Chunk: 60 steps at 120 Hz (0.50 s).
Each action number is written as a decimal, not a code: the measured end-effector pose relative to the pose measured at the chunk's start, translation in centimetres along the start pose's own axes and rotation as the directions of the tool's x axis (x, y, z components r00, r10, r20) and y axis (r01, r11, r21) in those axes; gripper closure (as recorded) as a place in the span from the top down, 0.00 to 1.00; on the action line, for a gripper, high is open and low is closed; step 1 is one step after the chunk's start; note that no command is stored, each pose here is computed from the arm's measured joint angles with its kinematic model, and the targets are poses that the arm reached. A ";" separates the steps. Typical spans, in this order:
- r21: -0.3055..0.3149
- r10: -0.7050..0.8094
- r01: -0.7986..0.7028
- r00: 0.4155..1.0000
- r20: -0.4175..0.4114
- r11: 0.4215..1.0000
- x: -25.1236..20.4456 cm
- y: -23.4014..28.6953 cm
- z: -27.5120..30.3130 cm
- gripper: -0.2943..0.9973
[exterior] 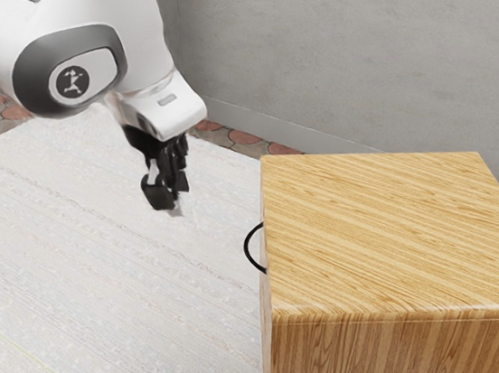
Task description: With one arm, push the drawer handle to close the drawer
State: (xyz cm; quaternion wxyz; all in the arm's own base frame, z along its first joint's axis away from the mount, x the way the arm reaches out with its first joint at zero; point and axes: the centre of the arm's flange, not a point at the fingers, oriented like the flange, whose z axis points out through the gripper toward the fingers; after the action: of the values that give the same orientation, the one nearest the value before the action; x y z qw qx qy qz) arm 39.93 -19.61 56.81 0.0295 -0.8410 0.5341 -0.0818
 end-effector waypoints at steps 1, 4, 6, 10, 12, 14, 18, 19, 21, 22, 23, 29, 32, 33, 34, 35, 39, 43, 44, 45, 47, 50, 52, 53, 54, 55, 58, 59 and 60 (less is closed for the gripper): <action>0.004 -0.012 0.012 1.000 -0.005 1.000 -0.2 -0.4 -0.4 0.43; 0.012 -0.057 0.057 0.998 -0.020 0.998 -0.8 -1.8 -1.7 0.46; 0.014 -0.091 0.092 0.995 -0.026 0.996 -1.3 -2.9 -2.3 0.49; 0.016 -0.151 0.152 0.988 -0.038 0.988 -2.0 -4.9 -3.2 0.53; 0.017 -0.174 0.175 0.984 -0.042 0.984 -2.2 -5.6 -3.6 0.55; 0.017 -0.195 0.196 0.980 -0.047 0.980 -2.4 -6.0 -4.0 0.56; 0.024 -0.231 0.233 0.971 -0.059 0.972 -2.5 -6.9 -5.1 0.59; 0.026 -0.239 0.241 0.969 -0.062 0.970 -2.5 -7.0 -5.3 0.60; 0.029 -0.256 0.258 0.964 -0.067 0.966 -2.6 -7.3 -5.8 0.61; 0.030 -0.264 0.267 0.962 -0.071 0.963 -2.7 -7.4 -6.1 0.62; 0.029 -0.273 0.276 0.959 -0.074 0.961 -2.8 -7.6 -6.3 0.63; 0.008 -0.325 0.327 0.941 -0.098 0.945 -3.5 -9.2 -7.2 0.66; -0.003 -0.350 0.351 0.931 -0.105 0.936 -3.8 -10.2 -7.4 0.67; -0.006 -0.359 0.361 0.927 -0.106 0.933 -4.0 -10.6 -7.5 0.67; -0.009 -0.369 0.370 0.923 -0.108 0.929 -4.1 -11.0 -7.6 0.68; -0.012 -0.378 0.379 0.919 -0.108 0.925 -4.2 -11.3 -7.7 0.68; -0.017 -0.410 0.411 0.906 -0.104 0.912 -4.5 -12.4 -7.8 0.69; -0.019 -0.440 0.441 0.892 -0.099 0.898 -4.7 -13.4 -7.9 0.71; -0.020 -0.448 0.448 0.889 -0.097 0.894 -4.7 -13.6 -7.9 0.71; -0.019 -0.455 0.455 0.885 -0.095 0.890 -4.8 -13.7 -7.9 0.71; -0.019 -0.469 0.470 0.878 -0.091 0.883 -4.9 -14.0 -7.9 0.72; -0.019 -0.492 0.492 0.867 -0.083 0.870 -5.1 -14.4 -7.7 0.72; -0.019 -0.506 0.506 0.859 -0.078 0.862 -5.2 -14.7 -7.6 0.73; -0.019 -0.512 0.512 0.856 -0.075 0.859 -5.3 -14.8 -7.5 0.73; -0.019 -0.519 0.519 0.852 -0.072 0.855 -5.3 -14.9 -7.5 0.73; -0.020 -0.525 0.525 0.848 -0.070 0.851 -5.3 -15.0 -7.4 0.73; -0.020 -0.544 0.544 0.837 -0.063 0.839 -5.4 -15.4 -7.1 0.74; -0.020 -0.551 0.550 0.833 -0.060 0.835 -5.4 -15.6 -7.1 0.74; -0.020 -0.557 0.556 0.829 -0.058 0.831 -5.4 -15.7 -7.0 0.74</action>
State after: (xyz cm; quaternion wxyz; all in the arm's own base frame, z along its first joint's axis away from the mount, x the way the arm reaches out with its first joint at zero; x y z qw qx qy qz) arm 50.52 -7.77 65.28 -0.0132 -0.9571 0.2670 -0.1122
